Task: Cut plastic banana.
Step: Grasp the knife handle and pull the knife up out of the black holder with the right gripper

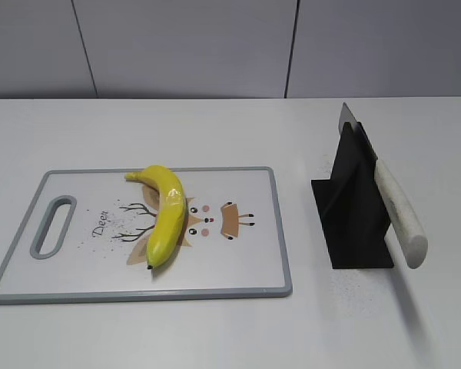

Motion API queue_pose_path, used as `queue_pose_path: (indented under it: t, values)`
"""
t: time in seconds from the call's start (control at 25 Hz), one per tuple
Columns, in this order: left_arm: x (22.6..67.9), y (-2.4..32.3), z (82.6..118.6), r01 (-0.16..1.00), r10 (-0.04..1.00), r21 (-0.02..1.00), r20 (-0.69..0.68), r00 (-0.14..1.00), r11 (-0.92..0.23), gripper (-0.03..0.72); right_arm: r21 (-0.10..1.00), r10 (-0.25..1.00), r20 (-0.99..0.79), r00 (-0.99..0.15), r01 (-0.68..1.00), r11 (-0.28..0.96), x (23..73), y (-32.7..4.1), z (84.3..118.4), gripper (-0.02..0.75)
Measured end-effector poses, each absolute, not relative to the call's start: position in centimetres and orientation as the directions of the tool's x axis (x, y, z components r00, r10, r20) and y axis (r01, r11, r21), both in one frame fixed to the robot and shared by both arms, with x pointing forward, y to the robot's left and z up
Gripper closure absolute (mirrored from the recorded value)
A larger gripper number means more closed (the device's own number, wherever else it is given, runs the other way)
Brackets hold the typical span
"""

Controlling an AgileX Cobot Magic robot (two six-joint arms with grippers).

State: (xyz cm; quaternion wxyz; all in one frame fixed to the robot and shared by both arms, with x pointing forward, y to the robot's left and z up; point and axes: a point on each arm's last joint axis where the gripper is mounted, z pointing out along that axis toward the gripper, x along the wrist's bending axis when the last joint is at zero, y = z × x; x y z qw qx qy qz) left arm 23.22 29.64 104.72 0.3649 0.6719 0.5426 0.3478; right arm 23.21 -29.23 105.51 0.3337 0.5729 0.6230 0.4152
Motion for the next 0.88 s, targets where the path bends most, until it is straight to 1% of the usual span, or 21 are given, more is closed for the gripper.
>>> queue_pose_path:
  t: [0.88]
  values:
    - [23.22, 29.64, 104.72, 0.475, 0.983, 0.868, 0.071, 0.169, -0.145, 0.181, 0.9, 0.991, 0.061, -0.121, 0.437, -0.002, 23.21, -29.22, 105.51, 0.164]
